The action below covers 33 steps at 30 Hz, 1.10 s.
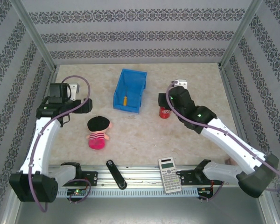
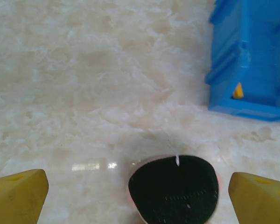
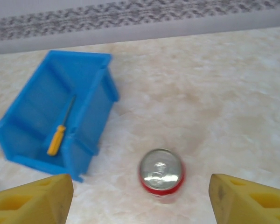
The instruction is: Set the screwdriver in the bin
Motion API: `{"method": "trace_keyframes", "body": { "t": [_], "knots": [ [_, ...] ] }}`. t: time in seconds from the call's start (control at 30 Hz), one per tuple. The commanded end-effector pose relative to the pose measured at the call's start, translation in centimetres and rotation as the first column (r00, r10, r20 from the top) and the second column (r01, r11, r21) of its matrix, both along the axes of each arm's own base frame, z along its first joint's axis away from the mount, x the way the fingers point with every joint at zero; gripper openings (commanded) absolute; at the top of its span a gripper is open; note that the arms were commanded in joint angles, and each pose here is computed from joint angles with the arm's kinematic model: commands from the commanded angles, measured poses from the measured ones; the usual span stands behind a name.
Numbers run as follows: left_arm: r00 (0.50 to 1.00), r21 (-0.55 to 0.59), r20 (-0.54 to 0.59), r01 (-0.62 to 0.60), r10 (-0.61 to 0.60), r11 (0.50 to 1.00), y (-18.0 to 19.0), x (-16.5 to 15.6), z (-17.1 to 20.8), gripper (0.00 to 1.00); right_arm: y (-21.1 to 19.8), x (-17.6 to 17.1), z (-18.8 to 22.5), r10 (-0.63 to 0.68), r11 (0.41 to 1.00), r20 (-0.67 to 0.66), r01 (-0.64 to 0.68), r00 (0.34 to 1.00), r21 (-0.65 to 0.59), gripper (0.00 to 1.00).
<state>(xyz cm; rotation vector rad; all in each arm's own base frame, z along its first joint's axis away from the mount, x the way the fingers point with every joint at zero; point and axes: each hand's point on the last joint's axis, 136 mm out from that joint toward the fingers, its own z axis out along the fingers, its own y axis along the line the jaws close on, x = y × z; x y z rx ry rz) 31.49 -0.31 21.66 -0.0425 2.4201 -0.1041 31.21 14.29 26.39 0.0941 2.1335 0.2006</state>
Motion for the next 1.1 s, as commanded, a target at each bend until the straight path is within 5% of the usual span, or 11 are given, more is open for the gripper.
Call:
{"method": "trace_keyframes", "body": {
  "t": [0.0,0.4,1.07],
  "knots": [
    [0.99,-0.003,0.097,-0.1,0.1,0.995,1.1,3.5,-0.4,0.99,-3.1,-0.1,-0.9,-0.1,0.994,0.028,0.099,0.995,0.038,0.77],
    [0.945,0.042,0.284,-0.183,0.164,0.982,2.8,7.4,-4.5,0.99,-15.4,1.1,-1.8,-0.371,0.923,0.179,0.383,0.911,-0.036,0.82],
    [0.837,0.069,0.502,-0.287,0.215,0.955,4.7,6.0,-7.4,0.99,-14.0,2.4,-6.9,-0.157,0.966,0.278,0.206,0.948,-0.156,0.98]
  ]
}}
